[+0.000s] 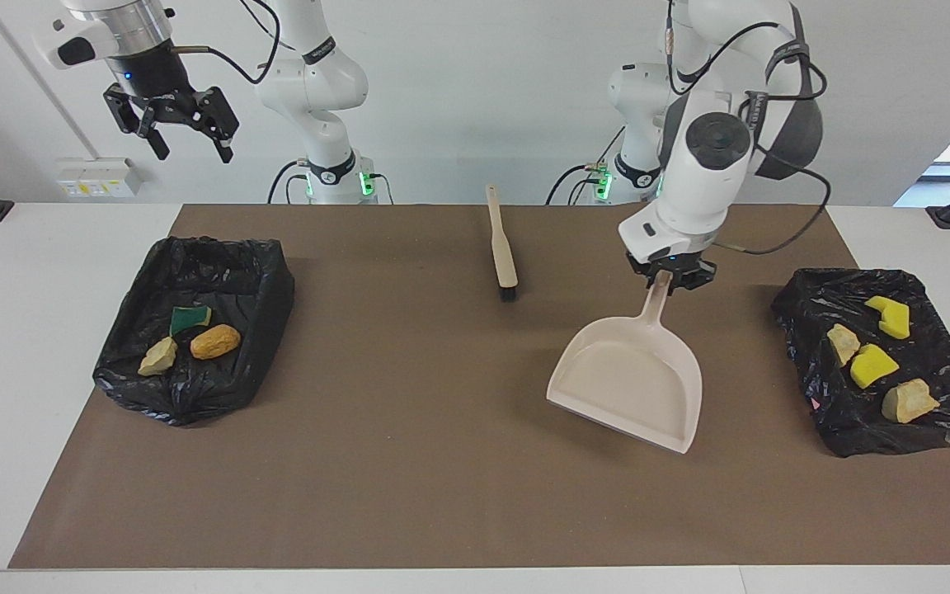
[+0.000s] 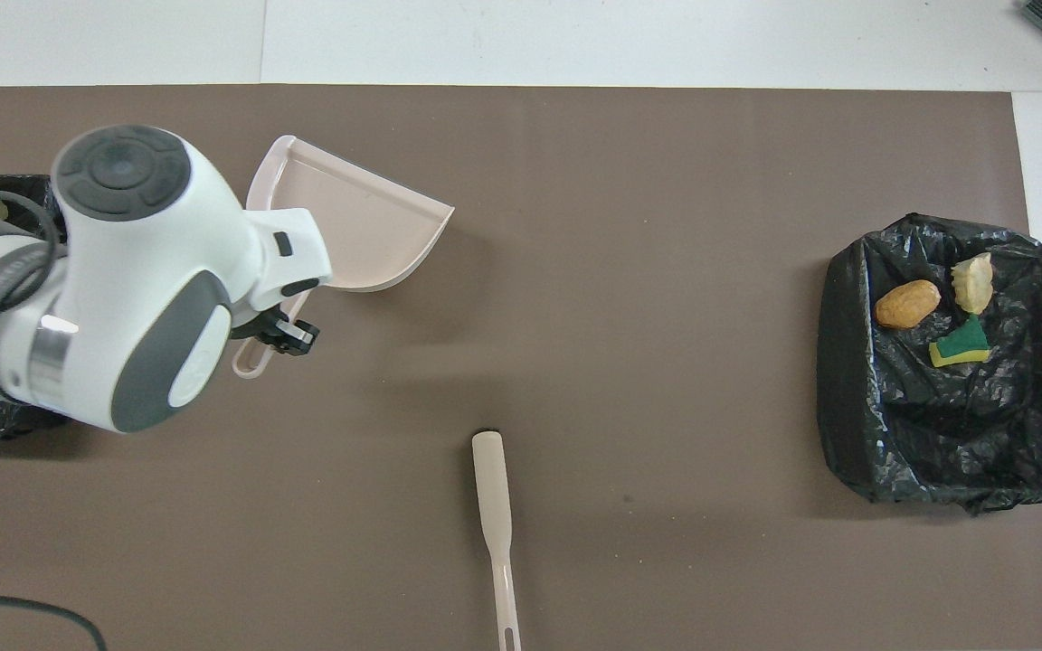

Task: Sweep and dump trash in bin
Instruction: 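Bring the empty dustpan back with the left gripper toward the table center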

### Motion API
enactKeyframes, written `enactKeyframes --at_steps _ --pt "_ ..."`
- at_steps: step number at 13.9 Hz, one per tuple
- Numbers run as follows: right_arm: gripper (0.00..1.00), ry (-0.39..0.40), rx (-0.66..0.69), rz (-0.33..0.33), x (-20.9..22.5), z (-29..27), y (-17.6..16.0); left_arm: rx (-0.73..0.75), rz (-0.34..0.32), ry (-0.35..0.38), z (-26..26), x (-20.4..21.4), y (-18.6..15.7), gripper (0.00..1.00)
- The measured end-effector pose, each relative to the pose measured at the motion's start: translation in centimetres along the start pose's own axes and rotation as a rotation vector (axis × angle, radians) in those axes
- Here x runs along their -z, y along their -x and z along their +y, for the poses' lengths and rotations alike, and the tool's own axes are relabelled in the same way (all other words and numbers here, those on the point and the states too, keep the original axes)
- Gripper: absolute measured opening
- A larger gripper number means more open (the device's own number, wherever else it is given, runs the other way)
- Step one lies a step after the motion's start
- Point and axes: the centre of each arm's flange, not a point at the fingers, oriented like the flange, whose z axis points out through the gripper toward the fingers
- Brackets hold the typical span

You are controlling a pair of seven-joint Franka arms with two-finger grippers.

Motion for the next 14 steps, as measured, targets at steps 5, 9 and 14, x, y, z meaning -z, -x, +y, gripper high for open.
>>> enactKeyframes --at_steps 5,9,14 --pt "1.00 0.002 0.022 -0.020 -2.0 1.6 -1.6 0.164 0.046 0.060 10.5 -3.4 -3.0 0.33" --pt "1.00 0.004 0.035 -0.036 -4.5 0.7 -3.1 0.263 0.062 0.099 17.0 -6.0 -4.1 0.33" --pt "1.00 0.004 0.044 -0.040 -4.7 0.2 -3.2 0.357 0.032 0.098 21.4 -9.3 -5.8 0.33"
